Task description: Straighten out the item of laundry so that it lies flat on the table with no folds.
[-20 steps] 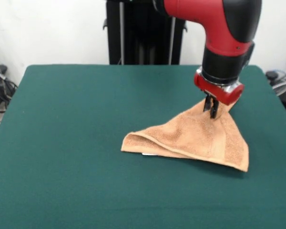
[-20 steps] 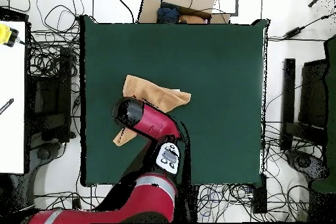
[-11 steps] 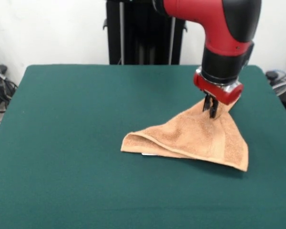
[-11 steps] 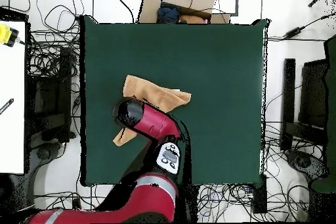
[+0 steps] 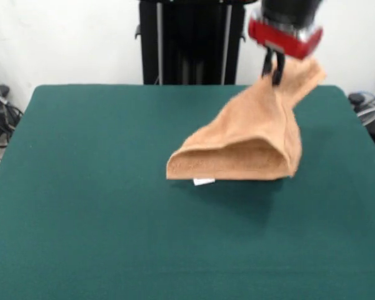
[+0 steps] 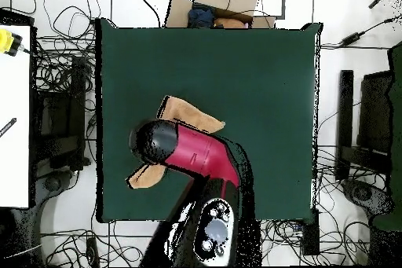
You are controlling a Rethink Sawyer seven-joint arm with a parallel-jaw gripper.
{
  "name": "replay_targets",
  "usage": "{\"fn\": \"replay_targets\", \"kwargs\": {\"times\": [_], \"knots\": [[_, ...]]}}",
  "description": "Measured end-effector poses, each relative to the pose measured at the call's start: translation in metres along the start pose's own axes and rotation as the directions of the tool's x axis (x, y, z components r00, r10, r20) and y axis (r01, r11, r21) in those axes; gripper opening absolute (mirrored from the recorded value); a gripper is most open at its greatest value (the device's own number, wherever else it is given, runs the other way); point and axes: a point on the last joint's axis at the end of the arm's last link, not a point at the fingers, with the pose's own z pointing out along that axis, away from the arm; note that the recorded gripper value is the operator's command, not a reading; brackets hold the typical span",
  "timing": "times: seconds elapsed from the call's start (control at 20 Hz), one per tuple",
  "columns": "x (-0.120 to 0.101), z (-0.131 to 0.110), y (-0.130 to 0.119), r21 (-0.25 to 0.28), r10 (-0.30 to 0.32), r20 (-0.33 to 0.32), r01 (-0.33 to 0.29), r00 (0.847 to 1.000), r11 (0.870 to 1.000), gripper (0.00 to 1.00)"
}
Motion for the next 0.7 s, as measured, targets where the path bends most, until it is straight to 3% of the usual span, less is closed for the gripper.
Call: {"fn": "replay_targets", "kwargs": {"times": [0.15,0.35,0.7], "knots": [[-0.006,-0.026,-0.01,-0.009,0.006,-0.004,-0.006,1.0,1.0,0.0],[-0.038,-0.068,-0.041,-0.057,0.067,0.042,-0.064,0.997,0.996,0.0],[-0.069,-0.084,-0.089,-0.091,0.148,0.074,-0.142,0.986,0.986,0.0]]}}
